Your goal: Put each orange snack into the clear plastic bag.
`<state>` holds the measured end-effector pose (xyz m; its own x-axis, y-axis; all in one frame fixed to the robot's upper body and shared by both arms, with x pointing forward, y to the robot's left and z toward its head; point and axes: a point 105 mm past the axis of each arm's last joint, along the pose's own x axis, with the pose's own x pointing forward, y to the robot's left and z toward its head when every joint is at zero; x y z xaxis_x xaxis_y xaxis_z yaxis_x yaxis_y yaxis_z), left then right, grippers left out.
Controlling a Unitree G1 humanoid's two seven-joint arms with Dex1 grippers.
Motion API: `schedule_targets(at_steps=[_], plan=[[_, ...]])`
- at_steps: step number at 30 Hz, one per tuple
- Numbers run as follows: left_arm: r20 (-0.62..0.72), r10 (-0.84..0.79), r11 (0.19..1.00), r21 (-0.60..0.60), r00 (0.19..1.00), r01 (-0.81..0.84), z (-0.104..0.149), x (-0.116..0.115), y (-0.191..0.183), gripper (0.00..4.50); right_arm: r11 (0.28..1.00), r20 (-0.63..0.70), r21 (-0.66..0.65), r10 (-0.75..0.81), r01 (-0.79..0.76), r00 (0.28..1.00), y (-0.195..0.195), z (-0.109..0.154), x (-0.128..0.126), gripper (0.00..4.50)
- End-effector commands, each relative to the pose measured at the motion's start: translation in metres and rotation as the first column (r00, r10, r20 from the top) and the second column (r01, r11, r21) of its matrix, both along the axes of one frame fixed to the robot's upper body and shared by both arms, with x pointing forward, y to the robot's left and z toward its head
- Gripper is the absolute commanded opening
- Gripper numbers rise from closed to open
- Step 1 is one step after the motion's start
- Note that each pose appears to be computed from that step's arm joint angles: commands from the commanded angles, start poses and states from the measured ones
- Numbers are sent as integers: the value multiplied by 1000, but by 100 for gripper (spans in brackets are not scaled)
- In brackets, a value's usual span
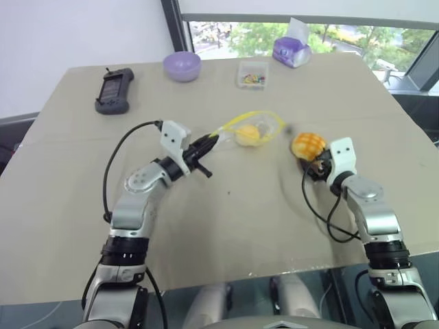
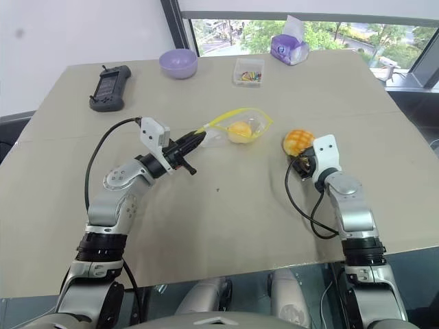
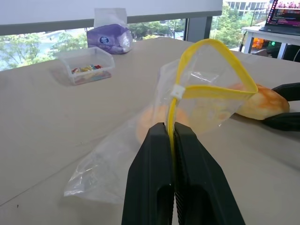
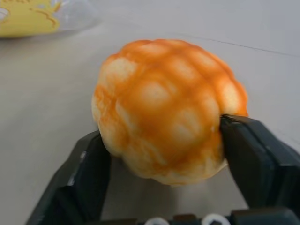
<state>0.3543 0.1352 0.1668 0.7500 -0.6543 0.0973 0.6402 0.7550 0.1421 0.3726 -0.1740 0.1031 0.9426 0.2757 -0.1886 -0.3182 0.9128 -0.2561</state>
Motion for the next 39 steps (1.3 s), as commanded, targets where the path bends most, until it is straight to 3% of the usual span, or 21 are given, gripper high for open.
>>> schedule_targets(at_steps=[1,4,8,12,18,27,35,39], plan=[[46,-12,1000,10,999,12,9,-5,-5,0,999,73,-35,28,-25,997,-3,17,-6,276],[48,-17,1000,18,999,16,8,-5,-8,0,996,116,-36,85,-82,990,0,37,-18,144],[61,-24,999,46,998,21,6,-6,-10,0,988,162,-58,153,-145,975,5,63,-32,144],[87,-50,992,117,995,39,0,-7,-15,0,949,176,-40,314,-312,933,36,87,-55,144],[132,-80,985,162,988,58,-2,-10,-23,0,891,148,-44,454,-453,879,75,91,-70,144],[222,-193,968,200,956,149,6,-28,-33,0,908,33,-107,411,-406,911,70,66,-42,144],[234,-287,933,289,929,216,-5,-41,-31,0,913,12,-114,395,-391,919,66,69,-28,144],[234,-301,932,279,924,233,-4,-43,-34,0,892,-23,-217,402,-397,915,73,53,-24,144]])
